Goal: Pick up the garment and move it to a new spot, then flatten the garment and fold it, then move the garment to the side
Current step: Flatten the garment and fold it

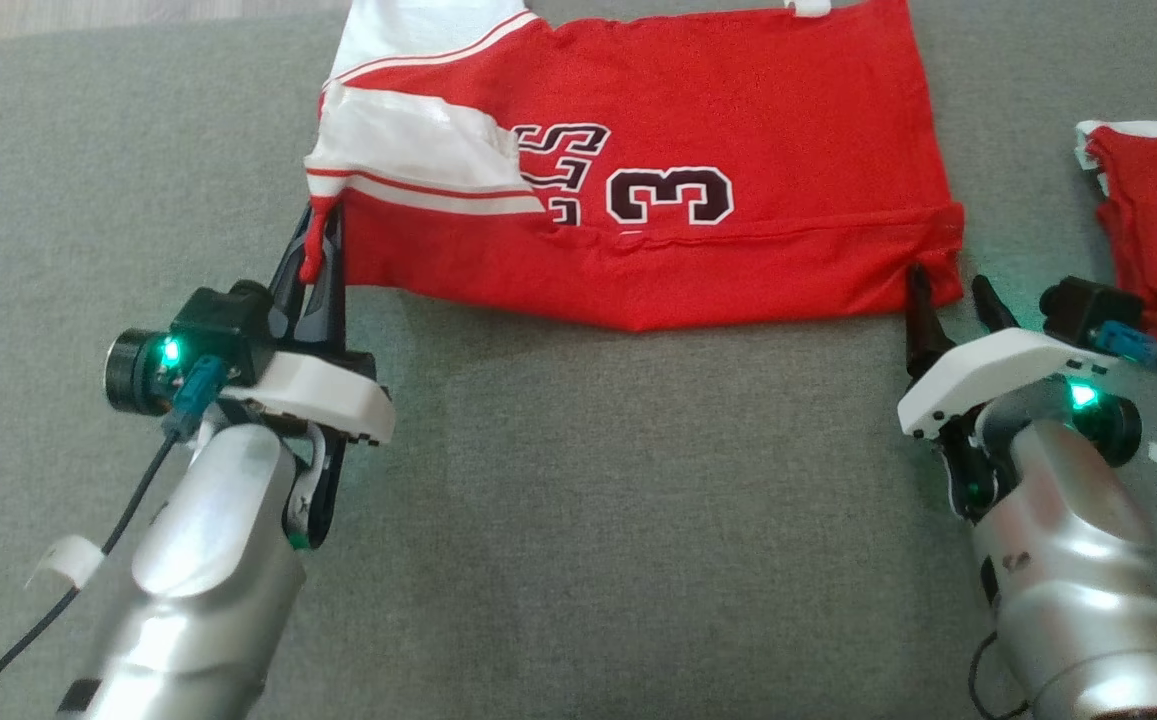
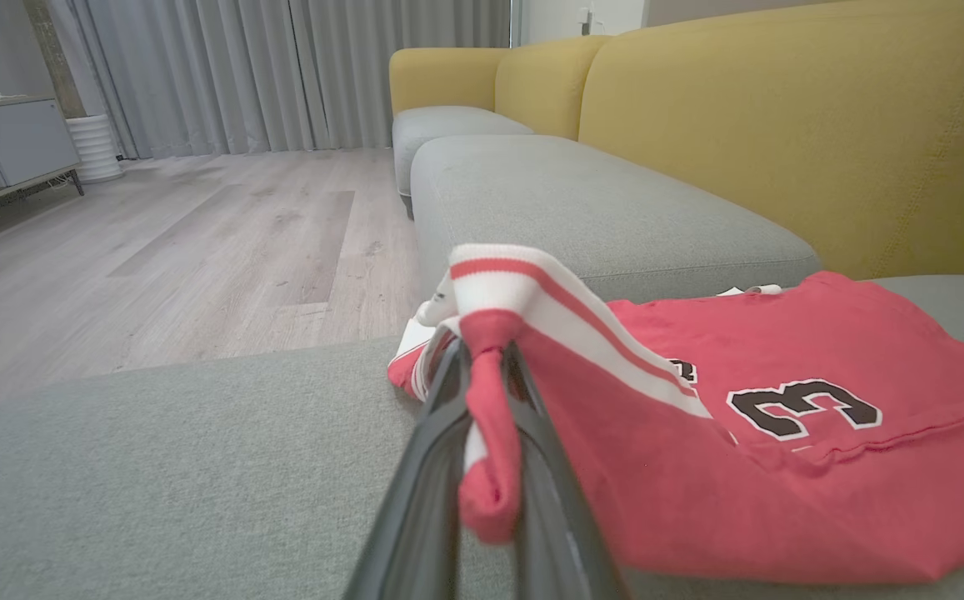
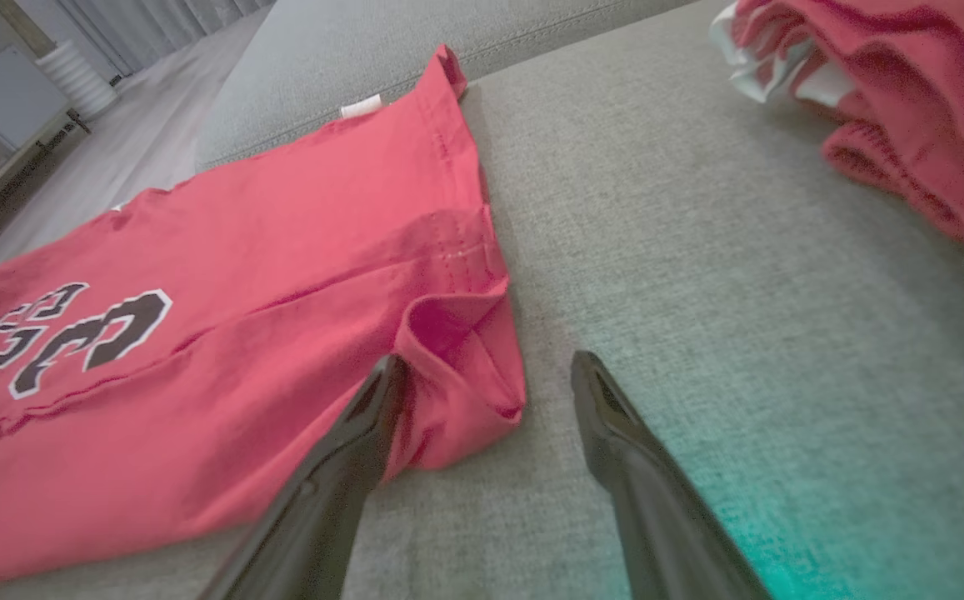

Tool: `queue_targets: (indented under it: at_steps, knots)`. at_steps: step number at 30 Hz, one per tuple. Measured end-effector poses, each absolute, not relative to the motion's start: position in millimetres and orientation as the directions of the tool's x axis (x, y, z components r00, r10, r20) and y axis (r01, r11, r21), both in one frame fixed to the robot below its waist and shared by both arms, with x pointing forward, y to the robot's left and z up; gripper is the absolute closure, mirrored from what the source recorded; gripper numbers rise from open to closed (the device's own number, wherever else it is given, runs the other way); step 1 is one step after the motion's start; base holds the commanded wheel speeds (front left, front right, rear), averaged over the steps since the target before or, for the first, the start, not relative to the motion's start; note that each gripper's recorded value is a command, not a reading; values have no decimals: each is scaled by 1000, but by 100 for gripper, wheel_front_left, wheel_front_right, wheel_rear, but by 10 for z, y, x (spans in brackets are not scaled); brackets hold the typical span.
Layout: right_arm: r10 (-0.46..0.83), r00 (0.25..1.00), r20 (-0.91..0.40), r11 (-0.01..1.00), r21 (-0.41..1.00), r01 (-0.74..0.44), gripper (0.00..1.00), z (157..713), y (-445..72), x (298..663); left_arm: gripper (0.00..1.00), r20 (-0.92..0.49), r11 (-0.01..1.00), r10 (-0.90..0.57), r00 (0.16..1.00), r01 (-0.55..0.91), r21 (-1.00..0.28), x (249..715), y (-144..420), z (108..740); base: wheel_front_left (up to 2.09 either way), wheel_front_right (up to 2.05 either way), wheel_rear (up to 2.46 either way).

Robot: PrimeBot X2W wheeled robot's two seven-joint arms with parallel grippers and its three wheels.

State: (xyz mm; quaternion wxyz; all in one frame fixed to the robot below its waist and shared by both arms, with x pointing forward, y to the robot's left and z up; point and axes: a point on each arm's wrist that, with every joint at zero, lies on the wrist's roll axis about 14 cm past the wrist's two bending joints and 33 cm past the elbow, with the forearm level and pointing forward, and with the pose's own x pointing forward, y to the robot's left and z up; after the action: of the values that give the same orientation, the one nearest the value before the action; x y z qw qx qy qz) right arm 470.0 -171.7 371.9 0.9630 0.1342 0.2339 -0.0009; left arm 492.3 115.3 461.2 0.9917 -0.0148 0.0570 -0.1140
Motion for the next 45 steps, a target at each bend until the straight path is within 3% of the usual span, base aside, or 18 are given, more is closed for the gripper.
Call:
queue_targets:
  at_steps: [3, 4, 5, 19, 37, 45]
  knots:
    - [70, 880, -469, 974, 221, 41, 0, 3664, -1683, 4738, 100, -113, 974, -227, 967, 224, -42, 4913, 1163, 4605, 0, 0, 0]
    - [73, 877, -475, 977, 211, 33, 65, 3656, -1677, 4753, 100, -115, 974, -227, 967, 224, -41, 4907, 1167, 4602, 0, 0, 0]
    - [74, 876, -476, 980, 199, 25, 100, 3660, -1674, 4770, 100, -121, 974, -227, 966, 224, -40, 4899, 1170, 4592, 0, 0, 0]
    - [47, 907, -419, 986, 165, 25, 100, 3919, -1778, 4623, 100, -215, 978, -208, 954, 207, -27, 4550, 1227, 4420, 0, 0, 0]
    - [11, 879, -477, 978, 189, 90, 100, 3805, -1914, 3776, 100, -351, 975, -218, 911, 220, -35, 3586, 1215, 4161, 0, 0, 0]
    - [11, 872, -489, 975, 198, 99, 100, 3734, -1927, 3639, 100, -329, 976, -217, 919, 213, -49, 3532, 1172, 4211, 0, 0, 0]
